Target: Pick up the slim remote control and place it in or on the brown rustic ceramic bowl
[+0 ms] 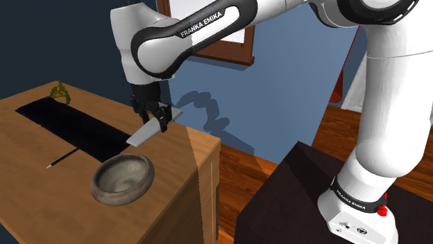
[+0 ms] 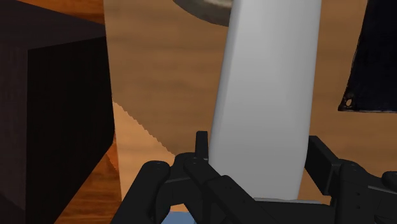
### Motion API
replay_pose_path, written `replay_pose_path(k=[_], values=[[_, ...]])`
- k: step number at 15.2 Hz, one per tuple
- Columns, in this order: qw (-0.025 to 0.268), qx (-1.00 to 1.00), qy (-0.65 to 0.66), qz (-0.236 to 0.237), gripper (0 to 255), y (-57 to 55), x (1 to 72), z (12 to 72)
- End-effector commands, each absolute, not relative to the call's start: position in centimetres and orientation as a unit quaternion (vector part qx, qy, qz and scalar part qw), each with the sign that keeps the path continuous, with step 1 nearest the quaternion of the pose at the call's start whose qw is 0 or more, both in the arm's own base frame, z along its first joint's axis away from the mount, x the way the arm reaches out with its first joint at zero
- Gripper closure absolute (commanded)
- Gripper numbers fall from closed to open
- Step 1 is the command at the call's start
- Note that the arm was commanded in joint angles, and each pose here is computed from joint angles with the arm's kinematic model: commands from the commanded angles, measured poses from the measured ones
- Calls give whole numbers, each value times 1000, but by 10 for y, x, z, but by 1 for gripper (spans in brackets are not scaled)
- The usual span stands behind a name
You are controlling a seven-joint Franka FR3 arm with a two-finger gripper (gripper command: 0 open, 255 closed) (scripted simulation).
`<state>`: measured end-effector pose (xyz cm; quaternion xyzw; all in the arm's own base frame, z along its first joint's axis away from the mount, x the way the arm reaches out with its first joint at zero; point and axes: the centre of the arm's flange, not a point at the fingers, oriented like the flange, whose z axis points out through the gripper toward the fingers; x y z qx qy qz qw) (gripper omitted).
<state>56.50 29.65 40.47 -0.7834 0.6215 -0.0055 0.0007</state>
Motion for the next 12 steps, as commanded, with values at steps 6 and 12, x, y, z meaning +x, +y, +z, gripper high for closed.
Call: replay_pose_path(k=[6, 12], values=[[1, -783, 621, -5, 255, 295, 565, 442], [1, -783, 621, -5, 255, 333, 555, 455]])
